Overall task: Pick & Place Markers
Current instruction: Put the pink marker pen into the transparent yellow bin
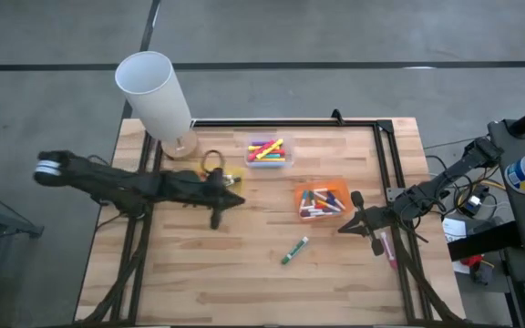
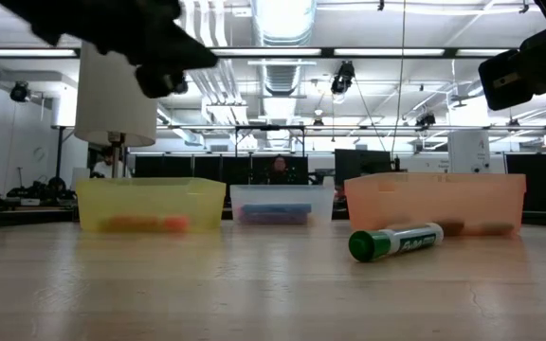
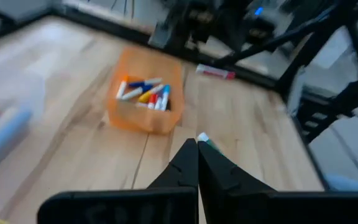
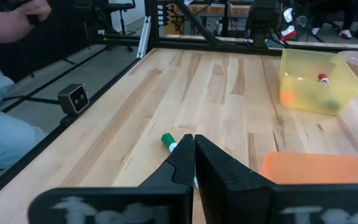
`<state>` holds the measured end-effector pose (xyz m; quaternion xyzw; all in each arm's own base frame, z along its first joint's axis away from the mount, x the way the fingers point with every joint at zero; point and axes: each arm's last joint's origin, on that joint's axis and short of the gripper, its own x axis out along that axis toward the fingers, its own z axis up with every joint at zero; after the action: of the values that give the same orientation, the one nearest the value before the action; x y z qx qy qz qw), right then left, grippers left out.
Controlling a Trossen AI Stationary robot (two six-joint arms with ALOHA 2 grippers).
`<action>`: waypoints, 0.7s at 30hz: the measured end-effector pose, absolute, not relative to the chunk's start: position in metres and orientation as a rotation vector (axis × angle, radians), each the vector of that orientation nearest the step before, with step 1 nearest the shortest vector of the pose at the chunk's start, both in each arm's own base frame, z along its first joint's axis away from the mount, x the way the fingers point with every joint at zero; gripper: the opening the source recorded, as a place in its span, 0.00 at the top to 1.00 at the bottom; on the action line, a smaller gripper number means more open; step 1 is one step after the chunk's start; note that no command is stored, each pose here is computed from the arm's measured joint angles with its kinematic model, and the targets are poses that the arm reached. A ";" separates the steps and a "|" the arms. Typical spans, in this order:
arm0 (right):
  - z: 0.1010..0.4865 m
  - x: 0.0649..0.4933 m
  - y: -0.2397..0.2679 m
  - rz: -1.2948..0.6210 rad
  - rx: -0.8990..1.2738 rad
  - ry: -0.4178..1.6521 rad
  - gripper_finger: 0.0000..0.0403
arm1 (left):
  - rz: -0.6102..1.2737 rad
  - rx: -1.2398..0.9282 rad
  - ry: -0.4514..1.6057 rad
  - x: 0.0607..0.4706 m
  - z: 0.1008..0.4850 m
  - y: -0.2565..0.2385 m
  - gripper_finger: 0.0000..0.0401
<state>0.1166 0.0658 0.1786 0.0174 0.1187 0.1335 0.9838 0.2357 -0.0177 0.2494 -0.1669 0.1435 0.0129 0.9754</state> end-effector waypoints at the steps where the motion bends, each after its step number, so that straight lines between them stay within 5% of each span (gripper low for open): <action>1: 0.179 0.117 0.066 0.269 0.035 0.239 0.98 | 0.018 -0.333 0.258 0.226 0.248 -0.017 1.00; 21: 0.184 0.118 0.066 0.267 0.113 0.198 0.98 | -0.052 -0.077 -0.059 0.130 0.198 -0.013 1.00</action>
<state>0.1175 0.0664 0.1836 0.0564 0.0984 0.1329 0.9846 0.1297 -0.0125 0.1980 -0.0385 -0.0293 -0.0260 0.9985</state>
